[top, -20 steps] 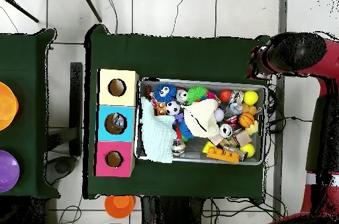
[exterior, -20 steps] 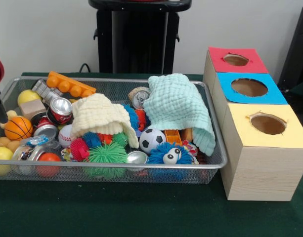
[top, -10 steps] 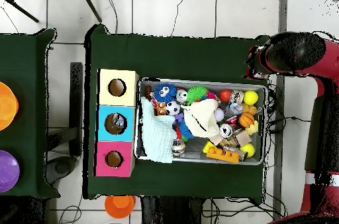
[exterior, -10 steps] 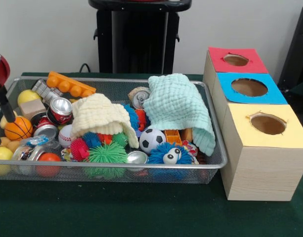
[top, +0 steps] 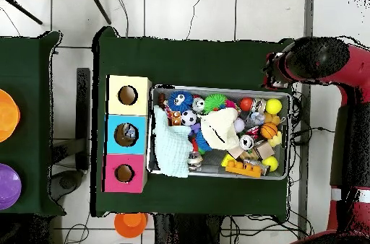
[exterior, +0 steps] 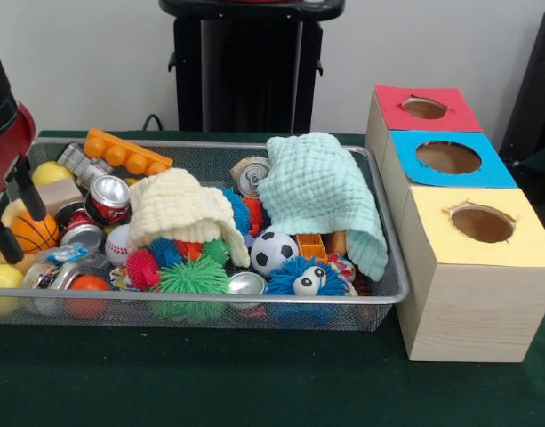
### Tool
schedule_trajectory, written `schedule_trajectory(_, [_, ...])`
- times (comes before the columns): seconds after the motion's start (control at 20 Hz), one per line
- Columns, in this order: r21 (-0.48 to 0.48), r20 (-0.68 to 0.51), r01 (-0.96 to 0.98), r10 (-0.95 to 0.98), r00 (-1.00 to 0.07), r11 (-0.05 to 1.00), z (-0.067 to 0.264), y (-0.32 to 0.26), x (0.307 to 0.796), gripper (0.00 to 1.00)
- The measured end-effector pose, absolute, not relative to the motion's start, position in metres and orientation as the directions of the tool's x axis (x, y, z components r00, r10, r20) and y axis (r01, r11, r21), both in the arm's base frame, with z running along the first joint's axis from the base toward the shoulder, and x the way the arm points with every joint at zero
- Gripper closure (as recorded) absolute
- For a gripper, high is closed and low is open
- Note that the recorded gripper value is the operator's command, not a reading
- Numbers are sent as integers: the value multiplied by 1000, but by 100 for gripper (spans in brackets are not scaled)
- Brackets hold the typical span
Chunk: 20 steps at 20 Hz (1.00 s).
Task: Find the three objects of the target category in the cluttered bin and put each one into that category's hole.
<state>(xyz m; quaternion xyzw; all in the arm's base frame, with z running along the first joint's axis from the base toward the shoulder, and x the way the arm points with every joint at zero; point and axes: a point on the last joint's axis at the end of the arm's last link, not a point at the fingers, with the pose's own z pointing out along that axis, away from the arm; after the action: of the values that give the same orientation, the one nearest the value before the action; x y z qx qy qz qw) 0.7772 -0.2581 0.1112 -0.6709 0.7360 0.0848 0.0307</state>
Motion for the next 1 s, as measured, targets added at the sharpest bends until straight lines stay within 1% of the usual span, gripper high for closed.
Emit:
schedule_trajectory(0.6, [101,-178,-992,-979,-95,78,100,-252,773,0])
schedule_trajectory(1.0, [125,-199,-990,-975,-95,71,83,-245,767,0])
